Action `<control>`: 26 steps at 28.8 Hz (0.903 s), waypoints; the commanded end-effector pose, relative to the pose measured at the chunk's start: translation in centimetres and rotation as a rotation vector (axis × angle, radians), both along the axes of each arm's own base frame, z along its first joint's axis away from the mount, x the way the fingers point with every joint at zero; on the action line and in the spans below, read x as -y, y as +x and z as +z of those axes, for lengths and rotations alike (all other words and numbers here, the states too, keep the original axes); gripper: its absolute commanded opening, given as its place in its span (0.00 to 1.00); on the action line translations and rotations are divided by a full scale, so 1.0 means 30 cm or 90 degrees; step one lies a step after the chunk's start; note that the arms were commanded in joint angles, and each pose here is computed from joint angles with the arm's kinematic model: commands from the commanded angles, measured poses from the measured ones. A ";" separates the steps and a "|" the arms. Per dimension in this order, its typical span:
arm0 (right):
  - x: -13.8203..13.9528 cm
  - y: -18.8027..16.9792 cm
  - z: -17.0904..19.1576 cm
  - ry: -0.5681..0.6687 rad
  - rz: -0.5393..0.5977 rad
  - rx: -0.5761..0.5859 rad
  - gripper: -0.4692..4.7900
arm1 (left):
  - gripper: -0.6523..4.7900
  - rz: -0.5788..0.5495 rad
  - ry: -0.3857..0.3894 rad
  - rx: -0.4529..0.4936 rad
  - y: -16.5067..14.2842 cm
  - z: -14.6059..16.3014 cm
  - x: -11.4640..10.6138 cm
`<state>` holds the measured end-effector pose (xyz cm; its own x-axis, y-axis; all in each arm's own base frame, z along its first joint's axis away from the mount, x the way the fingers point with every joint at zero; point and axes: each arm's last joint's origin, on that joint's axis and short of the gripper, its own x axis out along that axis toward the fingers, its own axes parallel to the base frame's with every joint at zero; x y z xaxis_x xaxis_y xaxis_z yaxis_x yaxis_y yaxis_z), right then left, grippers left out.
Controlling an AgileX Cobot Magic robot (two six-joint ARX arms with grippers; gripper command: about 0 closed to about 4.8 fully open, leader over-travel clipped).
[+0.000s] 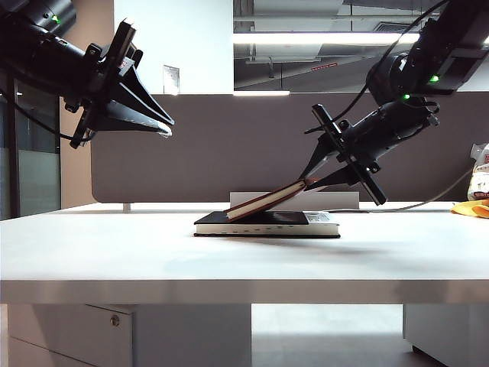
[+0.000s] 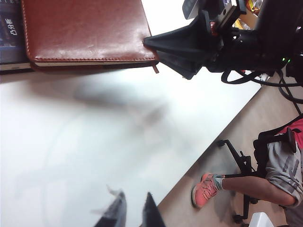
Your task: Pick up the red book and place it on top of the black book.
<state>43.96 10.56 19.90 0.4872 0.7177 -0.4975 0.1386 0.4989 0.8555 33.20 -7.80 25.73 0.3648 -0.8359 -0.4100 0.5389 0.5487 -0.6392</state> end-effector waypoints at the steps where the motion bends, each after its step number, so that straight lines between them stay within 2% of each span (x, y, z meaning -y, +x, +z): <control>1: -0.001 0.003 0.033 -0.013 0.009 0.024 0.18 | 0.22 -0.005 -0.003 0.011 0.001 0.011 -0.001; 12: 0.010 0.003 0.079 -0.146 0.029 0.037 0.18 | 0.22 -0.005 -0.003 0.011 0.001 0.011 -0.001; 21: 0.003 0.011 0.121 -0.170 0.029 0.054 0.19 | 0.22 -0.005 -0.002 0.012 0.001 0.011 -0.001; 23: -0.001 0.010 0.121 -0.173 0.034 0.057 0.23 | 0.22 -0.005 -0.002 0.012 0.001 0.011 -0.001; 26: -0.002 0.010 0.121 -0.170 0.039 0.058 0.43 | 0.22 -0.005 -0.002 0.012 0.001 0.011 -0.001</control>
<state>44.27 10.55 23.02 0.4892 0.5946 -0.6381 0.0512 0.7107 0.7016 33.20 -7.79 25.73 0.3643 -0.8364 -0.4095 0.5396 0.5480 -0.6392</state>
